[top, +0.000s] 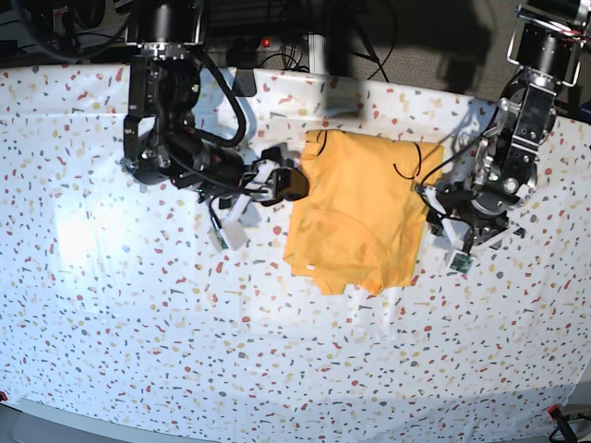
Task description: Fold the T-shirt properly
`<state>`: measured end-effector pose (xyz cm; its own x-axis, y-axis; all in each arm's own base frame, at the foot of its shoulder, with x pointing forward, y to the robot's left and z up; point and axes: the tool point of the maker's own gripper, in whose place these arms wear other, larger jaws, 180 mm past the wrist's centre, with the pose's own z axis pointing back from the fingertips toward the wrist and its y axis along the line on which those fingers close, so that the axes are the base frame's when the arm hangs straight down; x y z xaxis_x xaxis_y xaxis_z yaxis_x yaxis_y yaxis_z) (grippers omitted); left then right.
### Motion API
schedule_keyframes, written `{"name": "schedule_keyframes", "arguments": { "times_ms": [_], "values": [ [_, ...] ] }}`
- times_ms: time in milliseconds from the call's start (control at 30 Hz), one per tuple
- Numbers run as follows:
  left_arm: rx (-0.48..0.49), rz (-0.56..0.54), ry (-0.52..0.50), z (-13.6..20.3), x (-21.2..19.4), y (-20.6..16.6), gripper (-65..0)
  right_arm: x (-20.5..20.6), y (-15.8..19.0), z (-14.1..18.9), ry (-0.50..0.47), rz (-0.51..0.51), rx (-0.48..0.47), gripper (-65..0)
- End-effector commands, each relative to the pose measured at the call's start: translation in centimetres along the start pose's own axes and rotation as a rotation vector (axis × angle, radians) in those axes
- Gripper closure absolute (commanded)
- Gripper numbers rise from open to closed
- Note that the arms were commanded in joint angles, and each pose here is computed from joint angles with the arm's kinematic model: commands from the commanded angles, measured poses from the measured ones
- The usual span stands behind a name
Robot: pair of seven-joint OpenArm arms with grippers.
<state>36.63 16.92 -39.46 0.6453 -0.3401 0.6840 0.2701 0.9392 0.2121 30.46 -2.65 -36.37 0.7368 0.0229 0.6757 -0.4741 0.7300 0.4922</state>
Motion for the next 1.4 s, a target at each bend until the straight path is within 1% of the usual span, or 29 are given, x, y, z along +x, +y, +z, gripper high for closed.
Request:
{"name": "schedule_keyframes", "arguments": {
  "times_ms": [0,67,133,200,300,467,567,700,767,833,933,1000,1067,1200,1300,1367],
  "values": [
    [0.033,0.023,-0.059,0.4,2.0,1.7,-30.5,2.6,0.2,0.6,-0.098,0.012,0.009,-28.8],
    [0.028,0.109,-0.063,0.7,2.0,2.8,-30.5,4.2,-0.9,1.7,-0.197,-0.006,-0.022,-28.8],
    [0.025,0.193,-0.073,1.0,2.0,4.0,-30.5,5.1,-1.8,2.8,-0.251,-0.016,-0.053,-28.8],
    [0.016,0.26,-0.083,1.5,1.8,5.3,-30.5,5.5,-2.4,3.8,-0.273,-0.011,-0.08,-28.8],
    [-0.033,0.333,-0.1,2.5,1.1,6.6,-30.5,5.6,-2.8,5.1,-0.269,0.018,-0.111,-28.8],
    [-0.082,0.382,-0.101,4.9,-2.0,7.8,-30.5,3.1,-3.1,7.0,-0.2,0.064,-0.158,-28.8],
    [-0.115,0.372,-0.082,6.6,-4.5,7.2,-30.5,0.8,-2.1,8.0,-0.148,0.064,-0.154,-28.8],
    [-0.161,0.373,-0.121,9.9,-5.2,6.0,-30.5,-2.0,-0.4,9.3,-0.101,0.071,-0.163,-28.8],
    [-0.153,0.368,-0.138,11.6,-5.3,5.8,-30.5,-3.4,0.5,10.0,-0.077,0.07,-0.166,-28.8],
    [-0.137,0.352,-0.132,13.0,-5.9,5.8,-30.5,-5.1,1.4,10.7,-0.043,0.063,-0.168,-28.8],
    [-0.128,0.328,-0.095,14.7,-7.2,5.4,-30.5,-8.0,2.7,11.7,0.015,0.035,-0.166,-28.8],
    [-0.143,0.307,-0.068,15.6,-8.2,4.6,-30.5,-9.9,3.7,12.2,0.046,-0.01,-0.143,-28.8],
    [-0.195,0.282,-0.027,16.4,-9.6,3.1,-30.5,-11.9,4.6,12.7,0.08,-0.058,-0.126,-28.8],
    [-0.306,0.307,0.032,17.8,-12.2,0.0,-30.5,-15.4,5.7,13.8,0.16,-0.122,-0.126,-28.8],
    [-0.353,0.324,0.104,18.5,-14.2,-1.6,-30.5,-17.2,6.4,14.5,0.2,-0.157,-0.124,-28.8],
    [-0.368,0.327,0.141,18.8,-15.7,-1.9,-30.5,-17.9,6.7,14.8,0.217,-0.171,-0.124,-28.8]
  ]
}}
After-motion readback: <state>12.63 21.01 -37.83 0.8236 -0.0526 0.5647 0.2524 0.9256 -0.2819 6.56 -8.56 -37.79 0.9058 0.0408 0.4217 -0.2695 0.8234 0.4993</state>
